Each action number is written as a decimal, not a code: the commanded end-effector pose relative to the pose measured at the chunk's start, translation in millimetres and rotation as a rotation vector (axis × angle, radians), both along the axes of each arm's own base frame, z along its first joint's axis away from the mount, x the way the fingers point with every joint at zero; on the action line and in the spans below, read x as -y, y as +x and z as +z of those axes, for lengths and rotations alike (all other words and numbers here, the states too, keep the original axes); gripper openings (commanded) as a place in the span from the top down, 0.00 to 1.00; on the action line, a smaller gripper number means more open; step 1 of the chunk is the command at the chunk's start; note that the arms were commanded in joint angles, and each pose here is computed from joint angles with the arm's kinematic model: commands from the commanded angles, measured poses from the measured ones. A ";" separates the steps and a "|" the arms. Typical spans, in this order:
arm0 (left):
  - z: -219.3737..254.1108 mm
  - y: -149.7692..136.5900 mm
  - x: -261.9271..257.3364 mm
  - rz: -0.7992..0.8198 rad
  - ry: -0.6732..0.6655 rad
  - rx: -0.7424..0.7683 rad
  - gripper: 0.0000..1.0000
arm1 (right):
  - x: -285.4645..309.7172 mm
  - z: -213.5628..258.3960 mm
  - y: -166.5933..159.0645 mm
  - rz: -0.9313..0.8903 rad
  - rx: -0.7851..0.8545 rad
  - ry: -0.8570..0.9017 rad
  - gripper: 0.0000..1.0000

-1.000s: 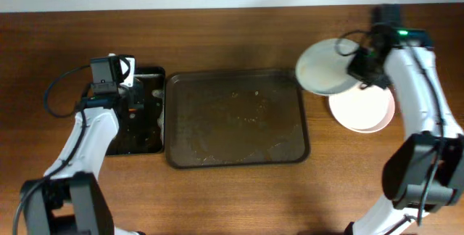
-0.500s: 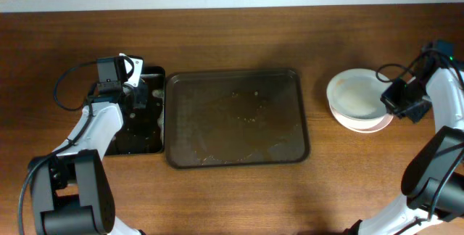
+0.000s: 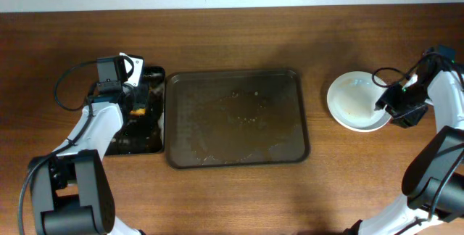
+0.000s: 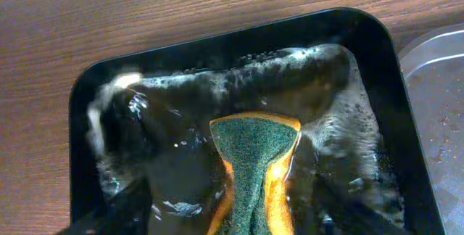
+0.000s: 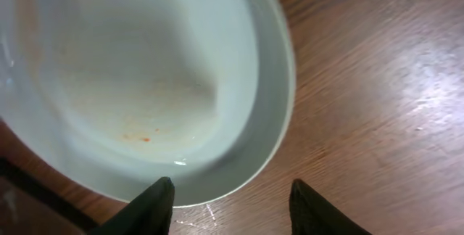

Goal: Clean dirty plates on tray and stack at the side

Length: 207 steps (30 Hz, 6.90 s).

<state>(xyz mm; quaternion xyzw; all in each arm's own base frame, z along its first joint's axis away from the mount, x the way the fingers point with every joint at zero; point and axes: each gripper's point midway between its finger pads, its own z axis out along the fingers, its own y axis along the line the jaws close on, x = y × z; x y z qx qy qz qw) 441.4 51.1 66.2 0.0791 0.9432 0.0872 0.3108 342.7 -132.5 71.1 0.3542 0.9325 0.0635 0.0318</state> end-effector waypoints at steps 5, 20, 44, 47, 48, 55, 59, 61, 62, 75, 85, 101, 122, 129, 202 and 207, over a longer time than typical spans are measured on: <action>32.1 11.9 7.5 0.111 -0.151 -0.017 0.05 | -86.7 30.6 40.6 0.445 0.175 -0.045 0.02; 27.4 -82.5 17.7 0.337 -0.260 -0.433 0.00 | -163.4 41.0 24.7 0.640 0.139 -0.054 0.02; 158.8 -169.5 41.0 0.065 -0.264 0.420 0.00 | -145.6 143.8 -60.8 0.564 0.760 -0.366 0.02; 158.6 -169.4 41.0 0.065 -0.264 0.420 0.00 | -145.9 133.1 -57.0 0.570 0.721 -0.355 0.02; 158.8 -169.4 41.0 0.065 -0.264 0.420 0.00 | -146.0 126.8 -54.9 0.574 0.697 -0.349 0.02; 158.6 -169.4 41.0 0.065 -0.264 0.420 0.00 | -145.8 86.6 -48.5 0.596 0.547 -0.312 0.02; 158.8 -169.4 41.0 0.065 -0.264 0.420 0.00 | -145.5 96.3 -48.7 0.601 0.585 -0.327 0.02; 158.8 -169.4 41.0 0.065 -0.264 0.420 0.00 | -145.6 111.9 -46.9 0.611 0.655 -0.356 0.02; 158.6 -169.4 40.9 0.066 -0.264 0.420 0.00 | -143.6 122.0 -46.8 0.595 0.712 -0.374 0.02; 158.6 -169.4 41.0 0.065 -0.264 0.420 0.00 | -126.3 154.9 -93.7 0.386 1.448 -0.617 0.02; 158.8 -169.4 41.0 0.065 -0.264 0.420 0.00 | -137.2 118.9 -90.4 0.545 1.483 -0.719 0.02; 158.6 -169.4 41.0 0.065 -0.264 0.420 0.00 | -136.0 84.9 -96.4 0.582 1.358 -0.684 0.02; 160.1 -170.3 41.2 0.064 -0.264 0.426 0.00 | -136.0 84.9 -96.4 0.582 1.358 -0.684 0.02; 136.4 -192.6 43.9 0.038 -0.256 0.565 0.00 | -136.0 84.9 -96.4 0.582 1.358 -0.684 0.02; 90.2 -195.6 53.1 -0.012 -0.247 0.849 0.00 | -136.0 84.9 -96.4 0.582 1.358 -0.684 0.02; 90.2 -195.6 53.1 -0.012 -0.247 0.849 0.00 | -136.0 84.9 -96.4 0.582 1.358 -0.684 0.02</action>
